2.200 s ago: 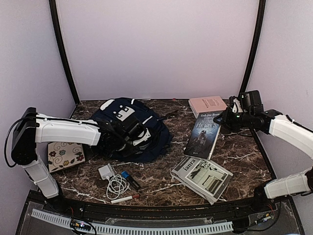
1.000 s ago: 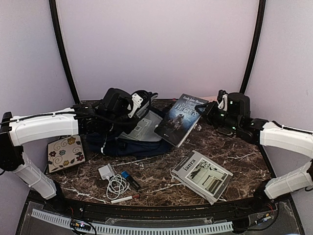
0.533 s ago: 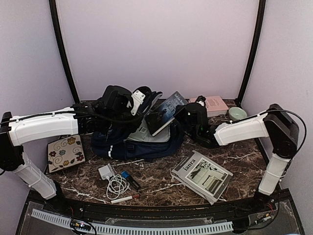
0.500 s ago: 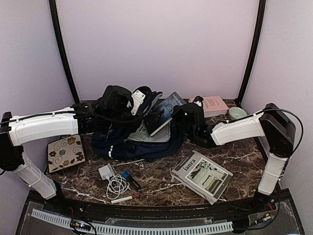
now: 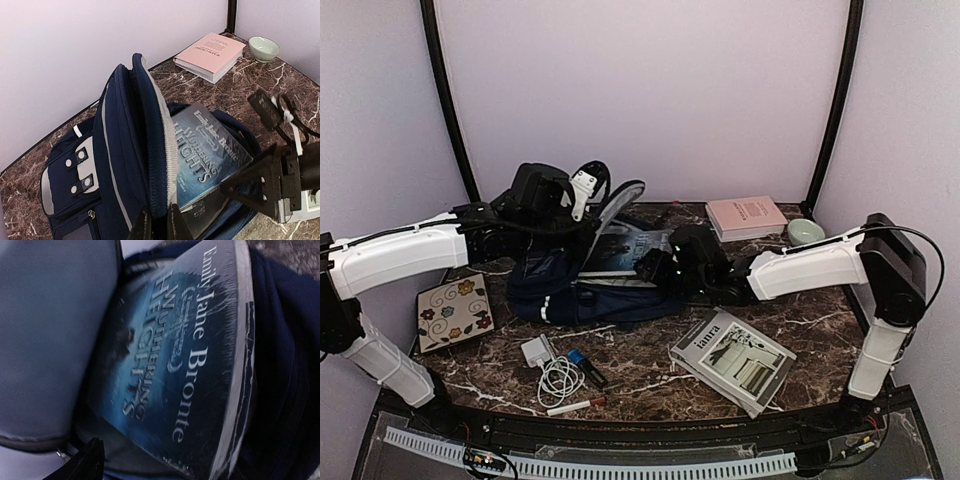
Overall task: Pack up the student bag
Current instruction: Place the book in the second largest pocket of the bag, then adjust the book in the second largest pocket of the bag.
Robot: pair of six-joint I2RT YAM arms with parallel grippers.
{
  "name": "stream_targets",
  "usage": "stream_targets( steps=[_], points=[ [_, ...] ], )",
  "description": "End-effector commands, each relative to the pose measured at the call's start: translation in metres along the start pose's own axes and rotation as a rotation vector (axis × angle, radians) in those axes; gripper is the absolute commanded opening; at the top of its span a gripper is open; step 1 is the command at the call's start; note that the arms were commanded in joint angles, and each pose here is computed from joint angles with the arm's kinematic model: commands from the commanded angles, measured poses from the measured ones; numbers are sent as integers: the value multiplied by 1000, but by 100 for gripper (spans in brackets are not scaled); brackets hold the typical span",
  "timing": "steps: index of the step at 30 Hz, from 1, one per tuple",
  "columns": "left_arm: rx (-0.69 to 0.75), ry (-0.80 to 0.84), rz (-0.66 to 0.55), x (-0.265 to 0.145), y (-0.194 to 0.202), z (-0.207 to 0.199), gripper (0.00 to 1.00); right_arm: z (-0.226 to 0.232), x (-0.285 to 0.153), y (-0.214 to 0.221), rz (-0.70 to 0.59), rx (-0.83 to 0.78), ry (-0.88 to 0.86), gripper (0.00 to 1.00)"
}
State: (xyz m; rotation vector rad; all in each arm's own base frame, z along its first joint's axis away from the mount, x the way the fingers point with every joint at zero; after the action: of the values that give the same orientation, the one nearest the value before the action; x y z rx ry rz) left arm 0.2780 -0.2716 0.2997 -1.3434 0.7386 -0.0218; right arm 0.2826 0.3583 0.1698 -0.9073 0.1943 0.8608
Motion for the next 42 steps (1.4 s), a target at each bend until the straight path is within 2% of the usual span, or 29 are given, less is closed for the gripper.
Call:
stream_targets(
  steps=[1, 5, 10, 13, 17, 21, 27, 32, 38, 42],
  points=[
    [-89, 17, -168, -28, -32, 10, 0, -18, -33, 42, 416, -153, 61, 73],
    [-89, 42, -136, -25, -20, 7, 0, -13, -61, 36, 569, -285, 107, 76],
    [-87, 56, -109, -20, -9, 5, 0, -6, -85, -9, 549, -401, 232, 80],
    [-86, 65, -106, -21, -5, 6, 0, -16, -68, -36, 486, -355, 236, 74],
    [-99, 87, -107, -23, -2, 4, 0, -30, -26, -50, 430, -220, 131, 53],
    [-93, 92, -101, -24, -2, 4, 0, -28, 4, -62, 363, -213, 128, 45],
    [-83, 108, -102, -26, -3, 2, 0, -27, 23, -56, 366, -224, 133, 37],
    [-76, 101, -106, -28, -3, 4, 0, -28, 23, -44, 401, -206, 132, 37],
    [-71, 97, -111, -28, -4, 4, 0, -9, 5, -55, 305, -258, 167, 34],
    [-69, 98, -110, -28, -4, 4, 0, -13, 9, -46, 366, -248, 151, 40]
  ],
)
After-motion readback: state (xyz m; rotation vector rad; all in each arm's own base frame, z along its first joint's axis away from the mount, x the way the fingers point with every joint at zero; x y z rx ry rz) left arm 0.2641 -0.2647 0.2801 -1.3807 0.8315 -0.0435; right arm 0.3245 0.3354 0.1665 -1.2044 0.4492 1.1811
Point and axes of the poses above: each gripper's point midway between its finger pads, its own x axis out along the fingers, its own z axis along the line the jaws close on, y = z × x, the point moved 7 cm from there along -x, back along the fingers, and after that the axes turned 8 degrees about -x, right-handed, at the moved point
